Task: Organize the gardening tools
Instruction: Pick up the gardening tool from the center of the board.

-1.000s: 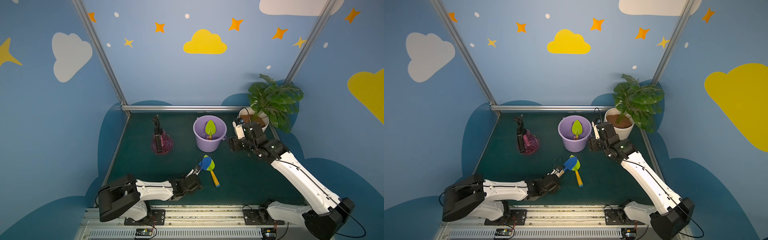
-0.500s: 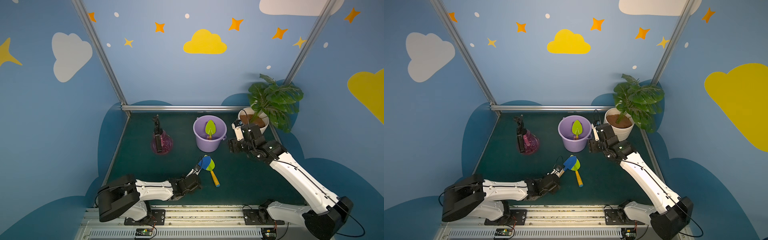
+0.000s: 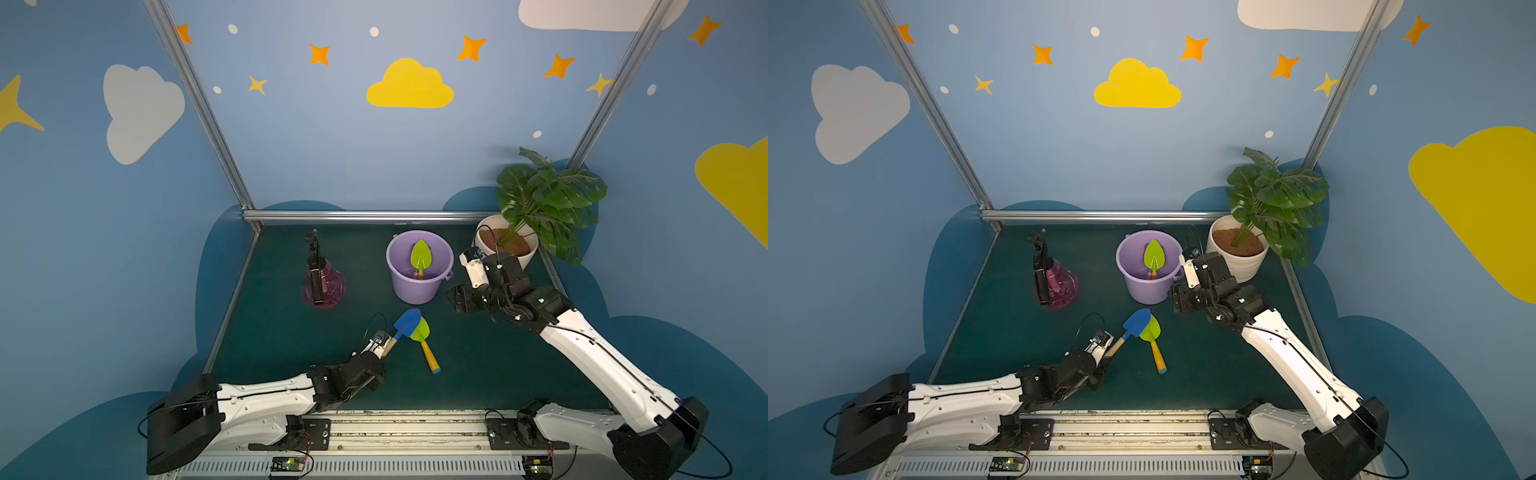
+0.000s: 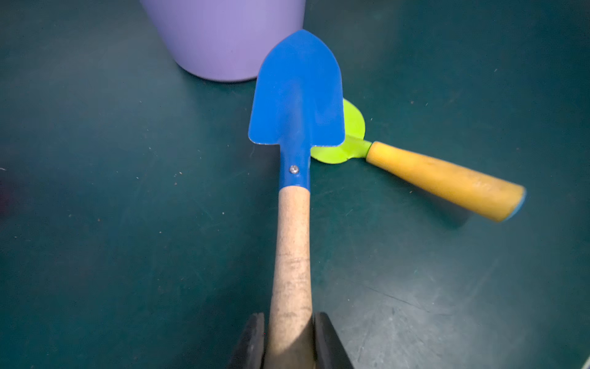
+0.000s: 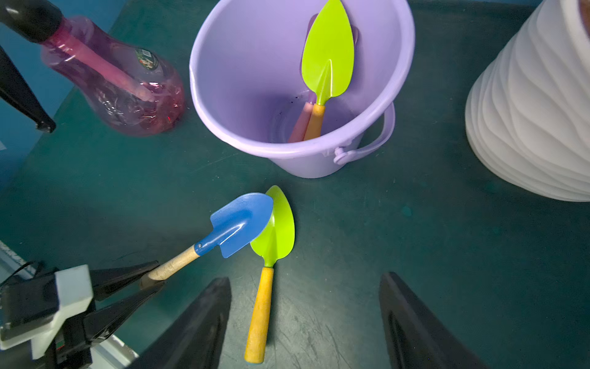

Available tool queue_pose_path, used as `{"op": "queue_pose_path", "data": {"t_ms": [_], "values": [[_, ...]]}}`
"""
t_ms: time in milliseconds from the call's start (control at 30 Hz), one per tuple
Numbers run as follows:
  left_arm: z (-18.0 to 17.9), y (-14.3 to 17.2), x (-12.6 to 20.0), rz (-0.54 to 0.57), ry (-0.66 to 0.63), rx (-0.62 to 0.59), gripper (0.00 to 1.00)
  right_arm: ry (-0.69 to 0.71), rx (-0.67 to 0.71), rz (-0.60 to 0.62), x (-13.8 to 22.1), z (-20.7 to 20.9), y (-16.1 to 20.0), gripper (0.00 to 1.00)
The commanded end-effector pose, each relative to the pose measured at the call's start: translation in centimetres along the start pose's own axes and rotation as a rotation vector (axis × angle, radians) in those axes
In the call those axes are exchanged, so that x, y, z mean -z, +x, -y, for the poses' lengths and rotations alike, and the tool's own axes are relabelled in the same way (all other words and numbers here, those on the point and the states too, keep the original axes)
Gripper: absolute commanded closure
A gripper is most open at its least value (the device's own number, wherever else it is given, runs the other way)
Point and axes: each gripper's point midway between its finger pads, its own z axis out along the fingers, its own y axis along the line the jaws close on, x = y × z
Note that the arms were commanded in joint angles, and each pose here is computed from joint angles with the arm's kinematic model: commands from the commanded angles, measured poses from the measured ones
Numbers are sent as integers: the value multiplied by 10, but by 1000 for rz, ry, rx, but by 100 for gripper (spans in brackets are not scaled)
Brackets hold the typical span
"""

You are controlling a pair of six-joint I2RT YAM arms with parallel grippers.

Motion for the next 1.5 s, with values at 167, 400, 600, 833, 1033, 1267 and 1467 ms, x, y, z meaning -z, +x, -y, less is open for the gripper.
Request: {"op": "queue_pose_path", "data": {"t_ms": [167,400,600,833,1033,1267,1467], "values": [[-5,-29,30,198,53,51,97,-170,-100,-23,-8,-29,4,25],[-3,-39,51,313,128,73,97,-277,-240,-100,-26,-48,9,25],[-1,-42,59,353,162,74,97,-393,-313,-151,-41,-69,9,27],[2,-42,57,350,173,63,97,-439,-326,-178,-54,-86,10,30],[3,-42,57,352,179,61,97,-454,-316,-201,-64,-97,13,45],[2,-41,57,350,177,61,97,-462,-297,-215,-67,-103,14,68],[2,-40,56,345,176,60,97,-461,-291,-220,-68,-105,16,80]]}}
